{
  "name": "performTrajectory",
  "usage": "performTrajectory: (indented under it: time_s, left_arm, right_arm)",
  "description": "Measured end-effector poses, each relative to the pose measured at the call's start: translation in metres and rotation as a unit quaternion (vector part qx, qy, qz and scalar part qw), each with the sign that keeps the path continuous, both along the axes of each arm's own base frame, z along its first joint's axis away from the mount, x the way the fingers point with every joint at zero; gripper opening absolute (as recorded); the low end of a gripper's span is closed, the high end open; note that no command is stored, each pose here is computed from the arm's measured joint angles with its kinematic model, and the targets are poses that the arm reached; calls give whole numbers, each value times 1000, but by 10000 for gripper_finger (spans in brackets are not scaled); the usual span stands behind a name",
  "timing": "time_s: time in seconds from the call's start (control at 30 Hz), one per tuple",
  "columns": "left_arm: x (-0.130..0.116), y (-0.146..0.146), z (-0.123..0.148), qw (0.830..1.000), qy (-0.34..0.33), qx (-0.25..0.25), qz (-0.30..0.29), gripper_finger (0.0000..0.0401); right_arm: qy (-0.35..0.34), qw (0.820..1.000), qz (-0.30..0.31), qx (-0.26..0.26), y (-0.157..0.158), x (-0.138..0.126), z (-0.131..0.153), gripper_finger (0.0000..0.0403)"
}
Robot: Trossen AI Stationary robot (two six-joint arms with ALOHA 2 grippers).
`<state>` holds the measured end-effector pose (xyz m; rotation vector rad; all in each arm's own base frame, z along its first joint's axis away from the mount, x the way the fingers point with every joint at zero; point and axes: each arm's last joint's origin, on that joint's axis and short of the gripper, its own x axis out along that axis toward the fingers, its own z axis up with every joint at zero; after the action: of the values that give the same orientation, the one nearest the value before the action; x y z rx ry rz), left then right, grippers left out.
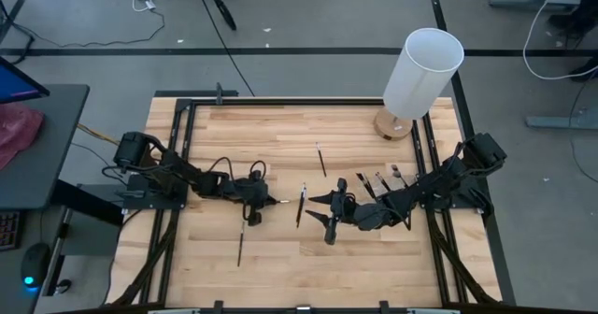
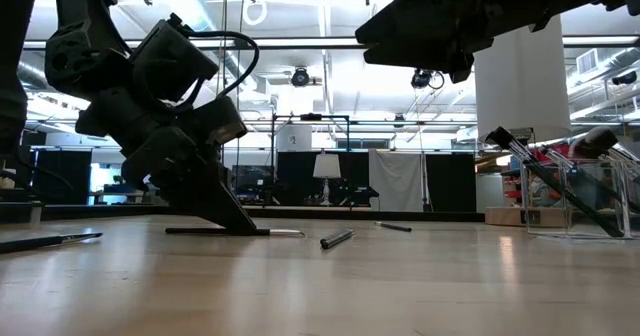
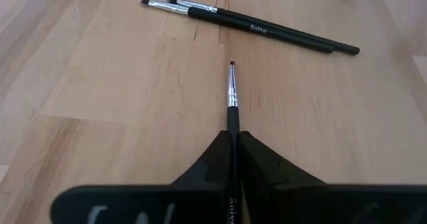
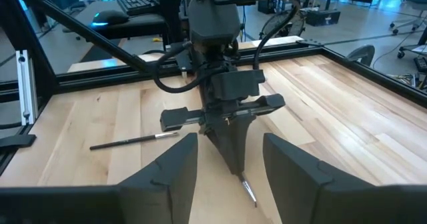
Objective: Put items in baskets/containers
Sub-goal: Put the black liner brush into the transparent organizer
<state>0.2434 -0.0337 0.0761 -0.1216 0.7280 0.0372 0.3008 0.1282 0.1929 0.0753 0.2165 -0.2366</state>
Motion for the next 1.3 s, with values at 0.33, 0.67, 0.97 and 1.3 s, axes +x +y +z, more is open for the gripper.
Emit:
performTrajectory:
  time_s: [0.33, 0.67, 0.97, 1.3]
  left_arm:
    - [4, -2, 5, 999, -36, 6, 1, 106]
    - [6, -1, 7, 997, -51, 58, -12, 111]
    - [13, -1, -5, 995, -77, 62, -9, 103]
    - [14, -1, -19, 996, -72, 47, -13, 70]
  right_arm:
    - [0, 1000, 0, 0, 0, 0, 0, 174]
    - [-1, 1000, -2, 0, -1, 1, 0, 174]
    - [-2, 1000, -2, 0, -1, 1, 0, 174]
    - [-3, 1000, -2, 0, -1, 1, 1, 174]
